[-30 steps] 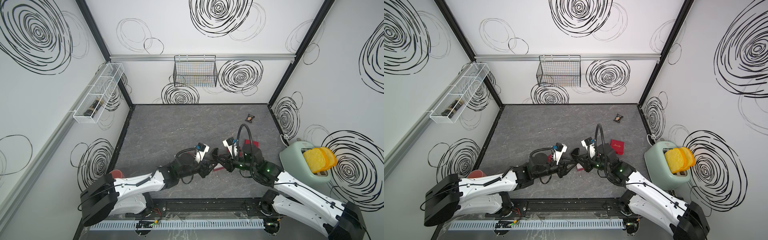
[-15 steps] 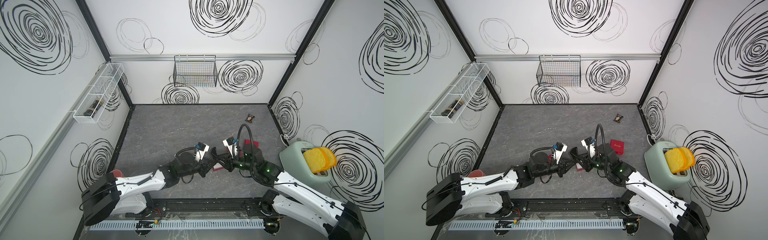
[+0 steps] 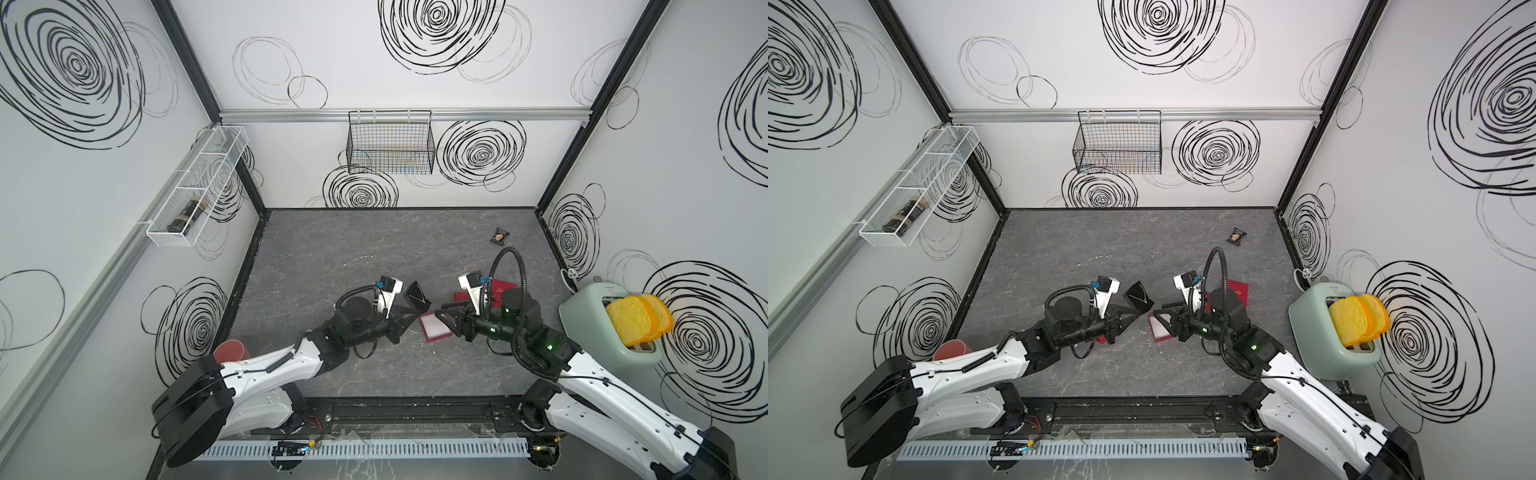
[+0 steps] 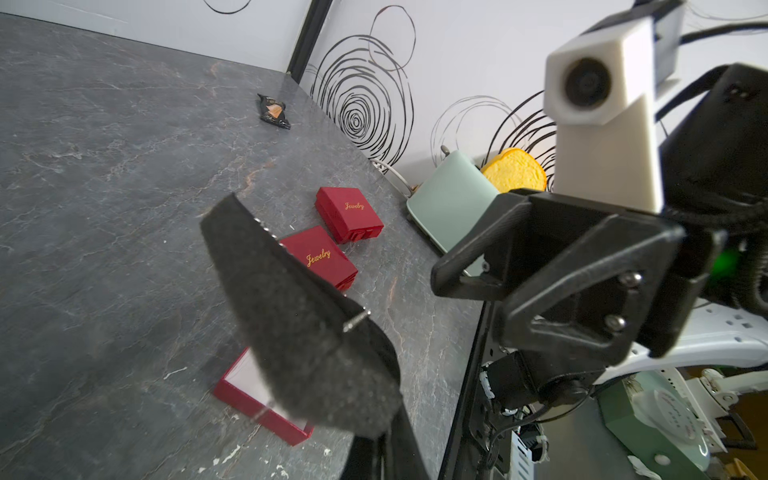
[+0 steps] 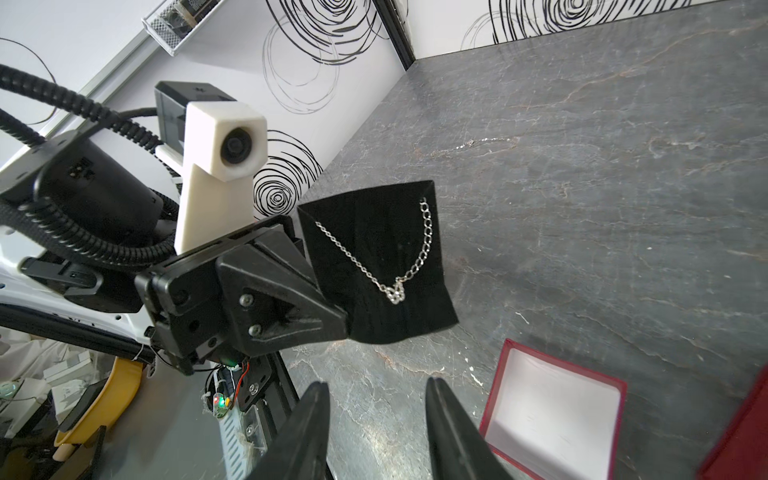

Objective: Take the necklace out of the lift-off lid jewelry box
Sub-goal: Take out the inner lining from the jewelry box.

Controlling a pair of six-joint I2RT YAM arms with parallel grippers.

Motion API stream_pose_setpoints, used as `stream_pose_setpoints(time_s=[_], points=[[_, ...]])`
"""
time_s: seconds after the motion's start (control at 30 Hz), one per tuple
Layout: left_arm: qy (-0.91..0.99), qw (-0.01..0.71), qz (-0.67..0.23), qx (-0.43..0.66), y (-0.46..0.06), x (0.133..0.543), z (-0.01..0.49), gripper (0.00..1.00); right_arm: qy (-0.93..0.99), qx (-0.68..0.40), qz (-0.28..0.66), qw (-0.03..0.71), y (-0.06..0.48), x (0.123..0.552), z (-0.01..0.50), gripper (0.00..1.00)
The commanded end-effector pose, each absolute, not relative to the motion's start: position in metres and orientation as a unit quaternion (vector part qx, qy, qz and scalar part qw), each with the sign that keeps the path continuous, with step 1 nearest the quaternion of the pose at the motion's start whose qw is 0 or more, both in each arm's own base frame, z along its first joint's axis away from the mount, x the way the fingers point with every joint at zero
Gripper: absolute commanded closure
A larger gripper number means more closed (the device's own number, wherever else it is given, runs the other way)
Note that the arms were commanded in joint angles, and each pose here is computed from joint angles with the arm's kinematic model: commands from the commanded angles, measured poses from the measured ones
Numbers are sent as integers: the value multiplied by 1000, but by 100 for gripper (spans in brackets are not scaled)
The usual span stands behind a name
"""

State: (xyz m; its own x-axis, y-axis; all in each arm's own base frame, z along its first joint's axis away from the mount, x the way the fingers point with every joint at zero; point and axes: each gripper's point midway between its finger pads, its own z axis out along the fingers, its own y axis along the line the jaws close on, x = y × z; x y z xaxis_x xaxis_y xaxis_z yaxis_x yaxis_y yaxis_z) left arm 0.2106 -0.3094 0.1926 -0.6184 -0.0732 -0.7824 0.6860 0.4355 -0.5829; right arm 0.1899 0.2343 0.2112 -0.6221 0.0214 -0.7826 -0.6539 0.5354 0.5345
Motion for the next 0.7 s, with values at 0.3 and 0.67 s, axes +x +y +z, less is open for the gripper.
stream_pose_setpoints(time_s=[0.3, 0.67], points=[[655, 410, -559, 299, -317, 176, 236, 100, 731, -153, 570, 342, 220, 183, 221, 38], [582, 440, -601, 325, -325, 161, 259, 100, 700, -146, 632, 300, 225, 170, 238, 40]])
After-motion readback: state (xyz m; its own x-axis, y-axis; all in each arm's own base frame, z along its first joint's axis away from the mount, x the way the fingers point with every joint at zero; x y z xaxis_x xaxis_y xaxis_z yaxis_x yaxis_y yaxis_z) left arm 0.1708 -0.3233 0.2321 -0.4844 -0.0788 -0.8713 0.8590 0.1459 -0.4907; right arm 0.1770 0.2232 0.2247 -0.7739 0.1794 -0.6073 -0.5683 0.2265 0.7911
